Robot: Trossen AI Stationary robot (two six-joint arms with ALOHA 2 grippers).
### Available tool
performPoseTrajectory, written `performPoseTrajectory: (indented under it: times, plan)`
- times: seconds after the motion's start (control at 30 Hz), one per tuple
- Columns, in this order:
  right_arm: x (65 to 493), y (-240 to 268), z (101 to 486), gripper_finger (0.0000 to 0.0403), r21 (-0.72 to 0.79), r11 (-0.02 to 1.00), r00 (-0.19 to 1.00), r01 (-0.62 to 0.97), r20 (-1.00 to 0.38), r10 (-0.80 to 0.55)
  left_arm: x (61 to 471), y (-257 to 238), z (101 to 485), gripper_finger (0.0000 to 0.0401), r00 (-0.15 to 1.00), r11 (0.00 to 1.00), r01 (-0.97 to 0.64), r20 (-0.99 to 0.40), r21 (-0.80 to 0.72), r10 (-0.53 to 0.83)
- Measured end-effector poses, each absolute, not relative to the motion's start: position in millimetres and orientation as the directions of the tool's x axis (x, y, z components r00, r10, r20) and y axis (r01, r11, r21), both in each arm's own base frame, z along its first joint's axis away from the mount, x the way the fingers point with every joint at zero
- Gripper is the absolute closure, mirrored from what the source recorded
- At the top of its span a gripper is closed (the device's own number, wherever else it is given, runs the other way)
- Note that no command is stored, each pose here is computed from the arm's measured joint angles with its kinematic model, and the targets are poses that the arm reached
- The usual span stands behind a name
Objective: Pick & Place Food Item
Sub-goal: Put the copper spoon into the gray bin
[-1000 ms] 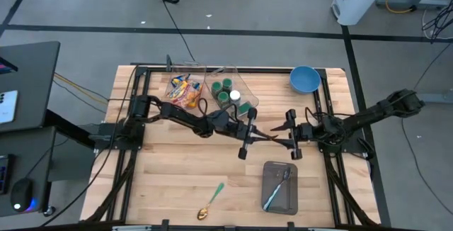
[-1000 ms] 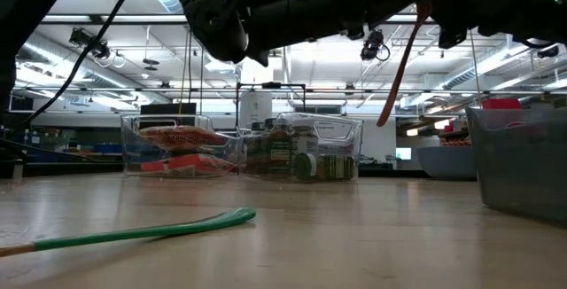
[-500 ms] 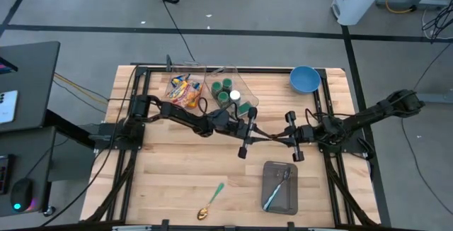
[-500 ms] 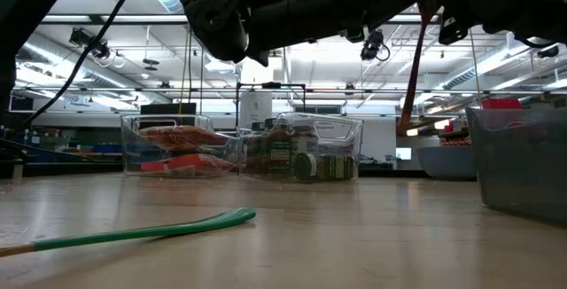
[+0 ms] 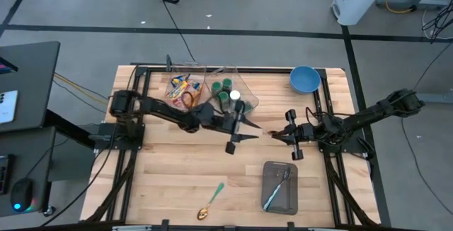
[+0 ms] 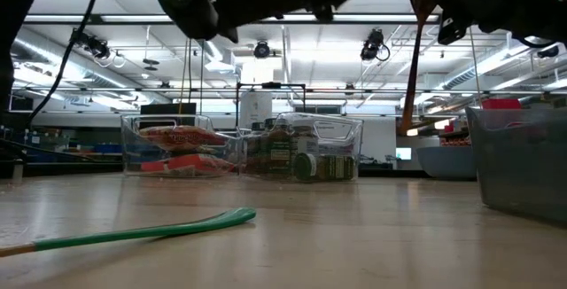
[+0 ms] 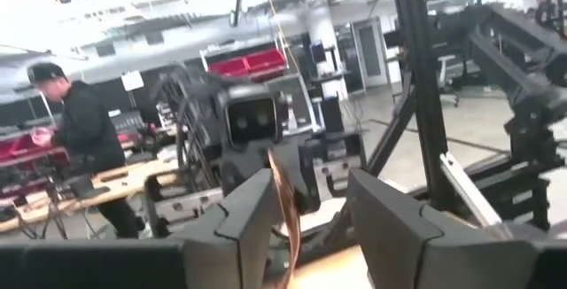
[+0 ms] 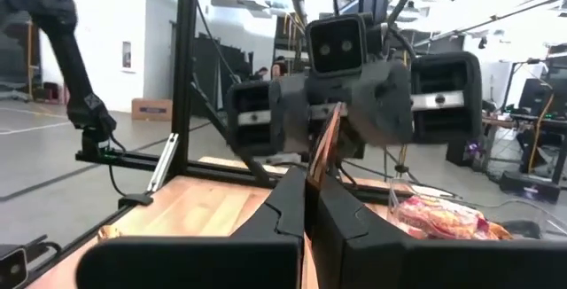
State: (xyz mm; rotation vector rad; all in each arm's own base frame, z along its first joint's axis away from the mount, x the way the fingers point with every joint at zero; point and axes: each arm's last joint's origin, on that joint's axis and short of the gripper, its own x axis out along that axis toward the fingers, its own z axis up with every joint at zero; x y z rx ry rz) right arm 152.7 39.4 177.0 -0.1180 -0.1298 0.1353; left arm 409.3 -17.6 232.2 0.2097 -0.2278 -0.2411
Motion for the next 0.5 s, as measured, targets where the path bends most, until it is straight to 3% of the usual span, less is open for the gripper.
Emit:
performPoseTrajectory:
  times: [0.2,0.33,0.5]
  plan:
    - [150,39,177,0.0399,-0.139,0.982,0.976,-0.129,0.158,0.151,377,-22,247,0.0244,0.925,0.951,0.219,0.262,0.220,-0.274]
    - [144,38,188,0.0399,-0.129,0.985,0.942,-0.112,0.301,0.147,361,-30,243,0.0244,0.923,0.947,0.246,0.247,0.207,-0.294]
    - [142,45,183,0.0399,-0.101,0.969,0.933,-0.225,0.264,0.244,348,-43,233,0.0243,0.920,0.939,0.299,0.211,0.171,-0.331]
